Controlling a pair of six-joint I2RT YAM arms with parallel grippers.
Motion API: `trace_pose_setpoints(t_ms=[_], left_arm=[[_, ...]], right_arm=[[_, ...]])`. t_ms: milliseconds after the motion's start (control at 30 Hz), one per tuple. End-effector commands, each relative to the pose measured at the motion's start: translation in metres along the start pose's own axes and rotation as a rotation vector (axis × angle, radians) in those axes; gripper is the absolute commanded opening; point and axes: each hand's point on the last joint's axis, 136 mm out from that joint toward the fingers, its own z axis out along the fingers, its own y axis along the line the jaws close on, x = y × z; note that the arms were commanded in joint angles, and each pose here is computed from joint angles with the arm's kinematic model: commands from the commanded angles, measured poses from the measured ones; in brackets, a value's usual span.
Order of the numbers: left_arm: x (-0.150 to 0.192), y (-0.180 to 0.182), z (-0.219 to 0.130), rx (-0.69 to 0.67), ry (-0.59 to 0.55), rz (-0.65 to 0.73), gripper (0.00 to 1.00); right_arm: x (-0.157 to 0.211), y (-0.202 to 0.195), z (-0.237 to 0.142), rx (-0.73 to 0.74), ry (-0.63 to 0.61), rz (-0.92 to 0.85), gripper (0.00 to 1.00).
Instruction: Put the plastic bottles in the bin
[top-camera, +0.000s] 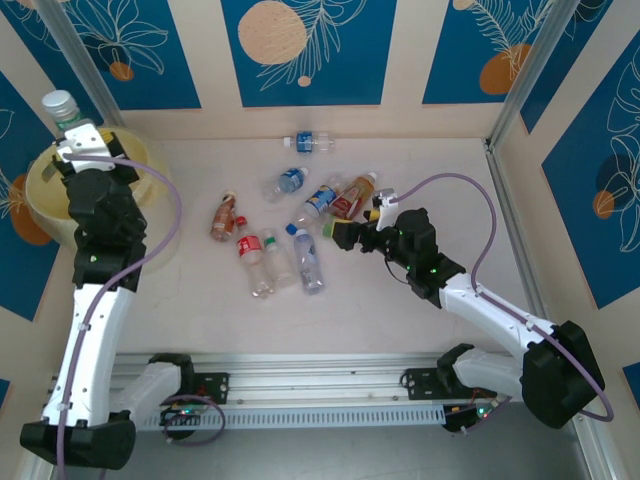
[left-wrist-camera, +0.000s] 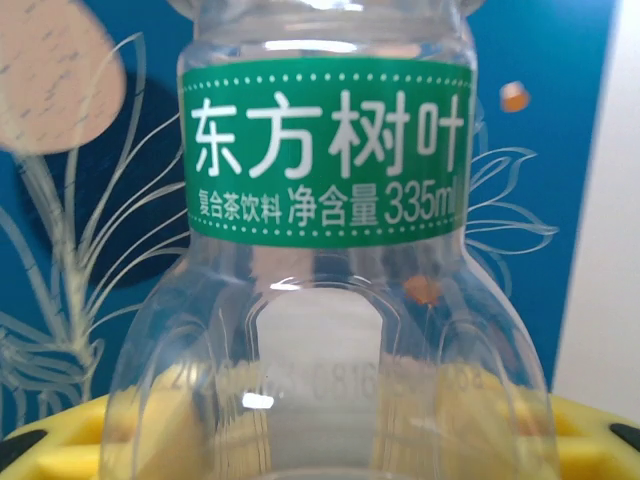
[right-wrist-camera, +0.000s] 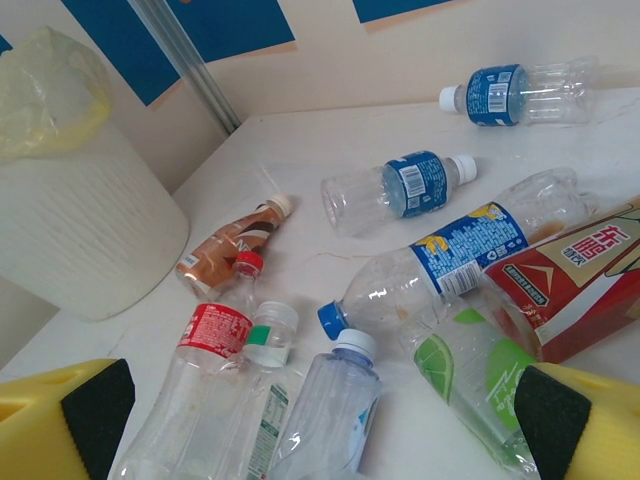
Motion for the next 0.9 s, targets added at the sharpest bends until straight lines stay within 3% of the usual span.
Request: trace_pose_setpoints(t_ms=[0, 467, 867], left_arm=[[0.010, 0.033, -0.001, -0.128, 0.062, -0.052, 0.00], [0.093, 0.046, 0.032, -0.177, 0.379, -0.093, 0.00], [0.151, 0.049, 0.048, -0.200, 0.550, -0.088, 0.21]], right_arm=[[-0.010, 0.003, -0.009, 0.009, -0.043, -0.029, 1.00], [-0.006, -0.001, -0.013, 0.027, -0.026, -0.021, 1.00], [-0.002, -0.003, -0.008, 0.033, -0.003, -0.027, 1.00]])
